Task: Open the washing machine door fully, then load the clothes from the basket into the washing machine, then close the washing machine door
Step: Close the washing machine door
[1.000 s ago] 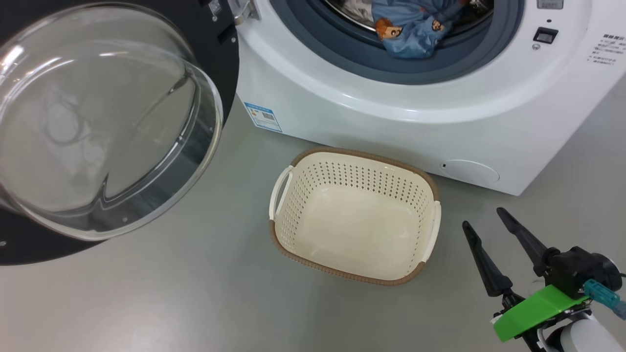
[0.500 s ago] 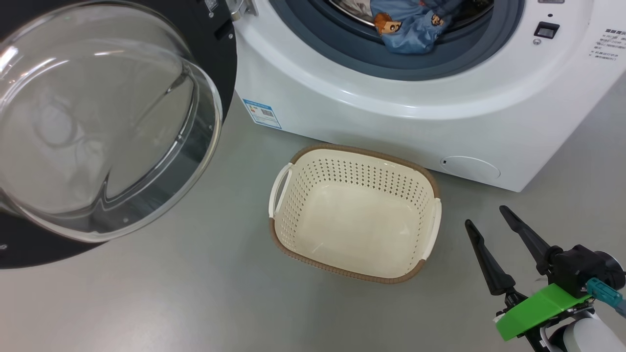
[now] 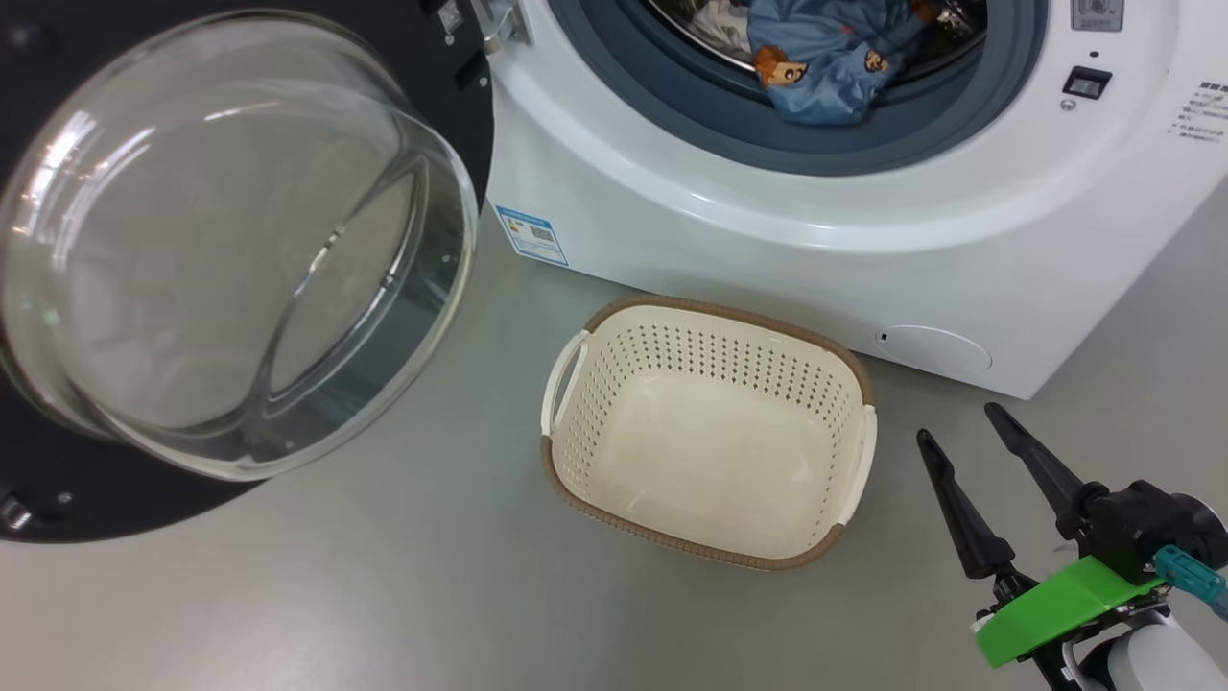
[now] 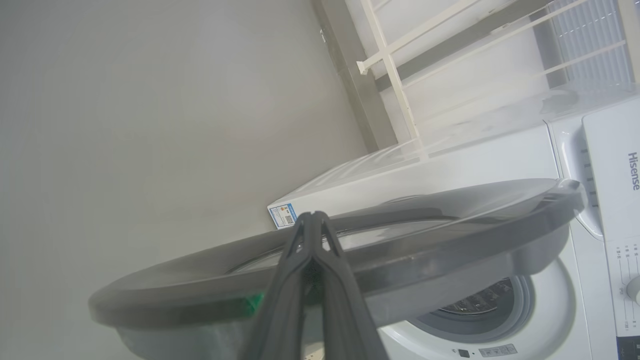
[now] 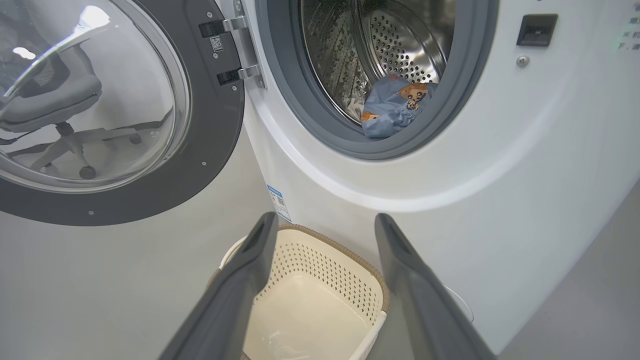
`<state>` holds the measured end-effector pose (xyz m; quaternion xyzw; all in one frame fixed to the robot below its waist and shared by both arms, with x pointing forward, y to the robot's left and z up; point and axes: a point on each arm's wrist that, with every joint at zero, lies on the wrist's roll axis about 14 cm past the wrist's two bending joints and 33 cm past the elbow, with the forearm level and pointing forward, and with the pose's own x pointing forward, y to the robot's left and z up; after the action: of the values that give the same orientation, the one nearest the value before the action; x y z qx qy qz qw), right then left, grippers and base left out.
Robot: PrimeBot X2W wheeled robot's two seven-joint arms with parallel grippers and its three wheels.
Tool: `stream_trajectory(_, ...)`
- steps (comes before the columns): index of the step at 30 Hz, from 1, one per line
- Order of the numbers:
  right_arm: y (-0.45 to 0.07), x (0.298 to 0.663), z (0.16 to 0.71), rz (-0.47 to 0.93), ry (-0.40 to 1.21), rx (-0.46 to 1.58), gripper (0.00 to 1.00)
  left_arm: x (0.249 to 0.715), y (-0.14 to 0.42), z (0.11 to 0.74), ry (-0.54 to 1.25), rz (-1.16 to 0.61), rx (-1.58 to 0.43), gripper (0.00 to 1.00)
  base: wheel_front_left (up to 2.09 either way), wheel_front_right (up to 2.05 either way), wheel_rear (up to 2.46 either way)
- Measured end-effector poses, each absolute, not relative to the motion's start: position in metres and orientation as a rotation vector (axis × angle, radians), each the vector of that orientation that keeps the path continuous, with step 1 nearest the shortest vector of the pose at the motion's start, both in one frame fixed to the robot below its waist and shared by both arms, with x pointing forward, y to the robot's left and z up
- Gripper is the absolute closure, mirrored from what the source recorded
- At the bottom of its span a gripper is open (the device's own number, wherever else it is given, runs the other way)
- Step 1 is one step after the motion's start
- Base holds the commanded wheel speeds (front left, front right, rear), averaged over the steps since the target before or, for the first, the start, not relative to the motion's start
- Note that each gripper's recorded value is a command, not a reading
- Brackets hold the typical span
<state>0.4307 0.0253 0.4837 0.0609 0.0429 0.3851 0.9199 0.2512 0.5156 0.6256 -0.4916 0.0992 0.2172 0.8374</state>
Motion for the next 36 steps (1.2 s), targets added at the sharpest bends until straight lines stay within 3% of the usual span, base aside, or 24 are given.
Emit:
stream_trajectory(16,0.035,0.424,0.498,0.808,0.06,0.131,0.0,0.239,0.469,0.62,0.342,0.266,-1.027,1.0,0.0,0.0,0.0)
stream_trajectory(36,0.023,0.416,0.507,0.771,0.049,0.125,0.0,0.252,0.384,0.638,0.484,-0.118,-0.955,1.0,0.0,0.0,0.0)
